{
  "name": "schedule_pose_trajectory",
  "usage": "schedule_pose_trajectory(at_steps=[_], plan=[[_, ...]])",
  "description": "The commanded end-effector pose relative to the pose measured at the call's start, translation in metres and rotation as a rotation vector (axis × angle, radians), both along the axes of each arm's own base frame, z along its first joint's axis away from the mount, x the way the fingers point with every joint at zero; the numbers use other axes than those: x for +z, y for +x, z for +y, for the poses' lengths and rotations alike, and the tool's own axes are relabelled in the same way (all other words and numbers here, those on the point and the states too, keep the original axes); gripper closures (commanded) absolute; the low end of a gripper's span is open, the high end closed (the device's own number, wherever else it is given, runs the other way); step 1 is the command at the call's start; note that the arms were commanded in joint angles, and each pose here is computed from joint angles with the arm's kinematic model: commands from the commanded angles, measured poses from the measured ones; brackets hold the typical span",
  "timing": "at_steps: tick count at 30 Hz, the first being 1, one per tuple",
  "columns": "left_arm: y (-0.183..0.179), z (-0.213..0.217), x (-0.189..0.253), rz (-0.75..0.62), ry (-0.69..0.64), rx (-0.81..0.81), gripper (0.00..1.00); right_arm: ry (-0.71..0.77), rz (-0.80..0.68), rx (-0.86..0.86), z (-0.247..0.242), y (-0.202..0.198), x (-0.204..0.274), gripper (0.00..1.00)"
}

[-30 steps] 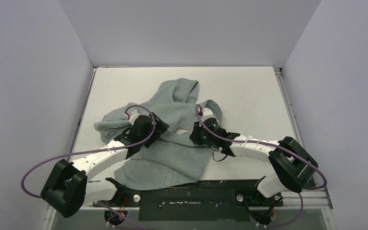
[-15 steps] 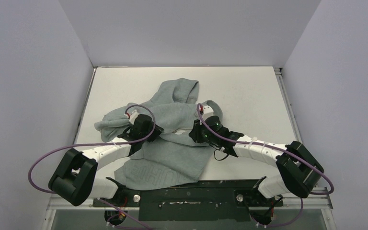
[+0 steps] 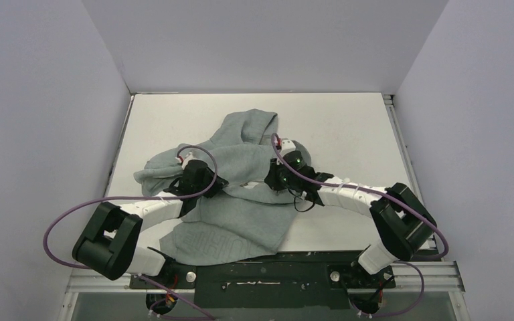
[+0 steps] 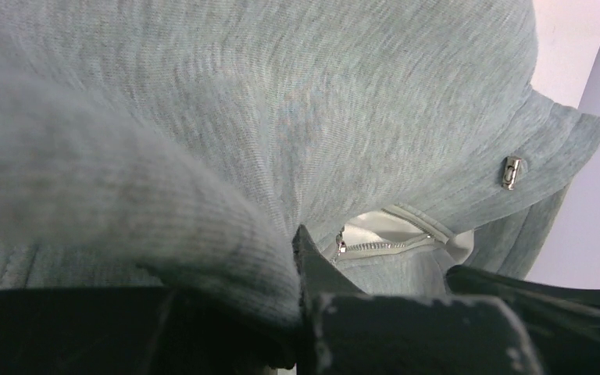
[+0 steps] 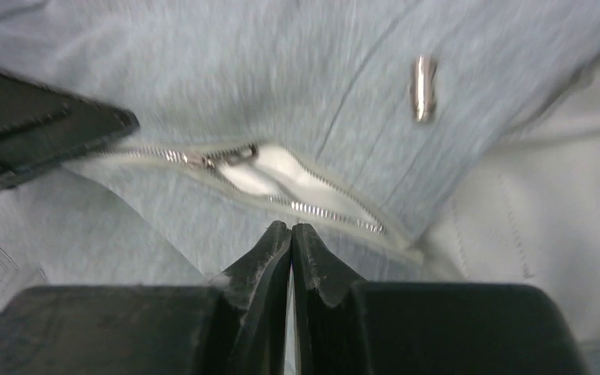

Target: Zip up the jacket

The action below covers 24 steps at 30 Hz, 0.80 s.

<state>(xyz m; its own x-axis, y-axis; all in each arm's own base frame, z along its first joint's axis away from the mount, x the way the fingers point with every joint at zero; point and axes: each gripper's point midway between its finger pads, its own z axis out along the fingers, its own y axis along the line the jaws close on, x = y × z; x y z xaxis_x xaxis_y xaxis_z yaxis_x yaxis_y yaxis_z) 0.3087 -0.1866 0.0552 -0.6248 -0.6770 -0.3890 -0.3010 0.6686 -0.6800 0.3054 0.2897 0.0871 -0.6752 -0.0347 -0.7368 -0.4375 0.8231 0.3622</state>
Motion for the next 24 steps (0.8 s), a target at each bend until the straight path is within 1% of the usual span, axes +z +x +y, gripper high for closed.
schedule_pose_trajectory(at_steps=[1, 4, 8, 11, 13, 15, 18, 22, 24], plan=[[-0.001, -0.007, 0.002, -0.036, -0.016, -0.058, 1.00, -0.014, 0.036, -0.039, -0.011, -0.025, -0.022, 0.94], [-0.005, -0.001, -0.004, -0.042, -0.046, -0.026, 1.00, -0.056, 0.090, -0.092, -0.030, -0.047, -0.057, 0.95], [-0.011, 0.000, -0.003, -0.089, -0.161, -0.019, 1.00, -0.105, 0.176, -0.206, -0.060, -0.069, -0.099, 0.99], [-0.014, 0.005, -0.009, -0.078, -0.171, 0.003, 1.00, -0.113, 0.222, -0.253, -0.070, -0.079, -0.115, 1.00], [-0.016, 0.007, -0.012, -0.077, -0.170, 0.004, 1.00, -0.107, 0.230, -0.252, -0.069, -0.080, -0.116, 1.00], [-0.018, 0.007, -0.013, -0.090, -0.177, -0.006, 1.00, -0.080, 0.214, -0.233, -0.063, -0.077, -0.106, 0.98], [-0.020, 0.003, -0.010, -0.119, -0.212, -0.027, 1.00, -0.010, 0.136, -0.155, -0.043, -0.066, -0.070, 0.92], [-0.020, -0.005, -0.003, -0.153, -0.264, -0.067, 1.00, 0.080, -0.018, -0.005, -0.011, -0.051, -0.001, 0.77], [-0.019, -0.007, -0.002, -0.159, -0.276, -0.077, 1.00, 0.084, -0.065, 0.079, 0.004, -0.045, 0.023, 0.70]])
